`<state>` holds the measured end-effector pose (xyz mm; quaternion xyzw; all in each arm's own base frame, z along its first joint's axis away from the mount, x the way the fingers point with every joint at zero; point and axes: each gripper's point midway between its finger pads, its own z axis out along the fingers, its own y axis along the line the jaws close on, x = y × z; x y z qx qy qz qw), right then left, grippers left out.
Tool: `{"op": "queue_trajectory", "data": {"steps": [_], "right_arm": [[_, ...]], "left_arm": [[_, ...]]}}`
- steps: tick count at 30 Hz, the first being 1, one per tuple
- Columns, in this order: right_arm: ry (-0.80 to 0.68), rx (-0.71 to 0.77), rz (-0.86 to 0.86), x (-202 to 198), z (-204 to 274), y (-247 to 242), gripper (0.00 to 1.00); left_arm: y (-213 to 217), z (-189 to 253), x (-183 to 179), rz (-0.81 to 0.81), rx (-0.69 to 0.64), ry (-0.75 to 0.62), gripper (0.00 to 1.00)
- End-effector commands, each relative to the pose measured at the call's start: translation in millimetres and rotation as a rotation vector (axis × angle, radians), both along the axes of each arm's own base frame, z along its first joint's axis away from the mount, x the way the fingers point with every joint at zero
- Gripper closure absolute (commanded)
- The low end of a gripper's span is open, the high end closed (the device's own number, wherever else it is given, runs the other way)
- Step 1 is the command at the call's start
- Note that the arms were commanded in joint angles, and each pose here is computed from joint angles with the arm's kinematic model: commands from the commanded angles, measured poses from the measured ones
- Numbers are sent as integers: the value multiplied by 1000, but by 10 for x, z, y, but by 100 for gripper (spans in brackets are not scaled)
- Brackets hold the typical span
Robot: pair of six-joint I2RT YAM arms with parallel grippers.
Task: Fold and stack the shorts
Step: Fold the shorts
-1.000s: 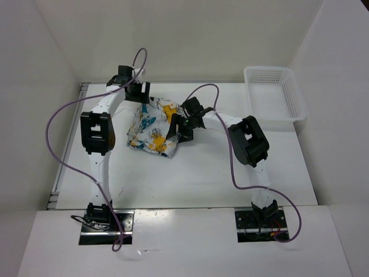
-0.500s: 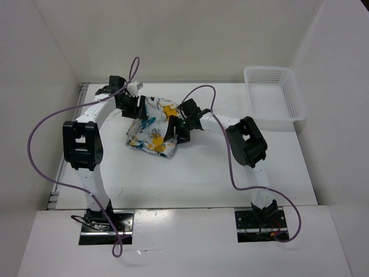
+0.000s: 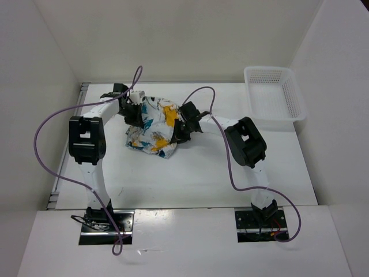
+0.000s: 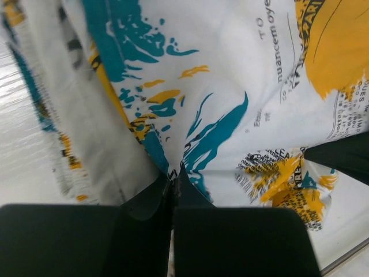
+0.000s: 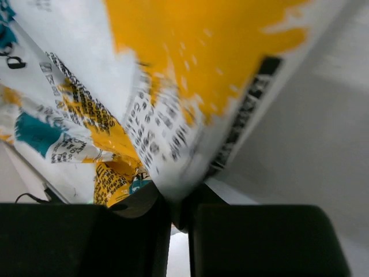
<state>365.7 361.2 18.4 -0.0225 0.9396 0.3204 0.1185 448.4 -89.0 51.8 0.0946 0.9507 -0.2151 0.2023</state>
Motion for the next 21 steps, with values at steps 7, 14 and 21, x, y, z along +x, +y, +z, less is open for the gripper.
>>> {"op": "queue_trajectory", "data": {"steps": [7, 14, 21], "right_arm": [[-68, -84, 52, -117, -12, -315, 88], [-56, 41, 151, -255, 210, -143, 26], [-41, 42, 166, -409, 201, -225, 26]], "left_arm": [[384, -130, 59, 85, 107, -13, 100], [280, 273, 63, 61, 48, -94, 33], [390, 403, -83, 92, 108, -104, 11]]}}
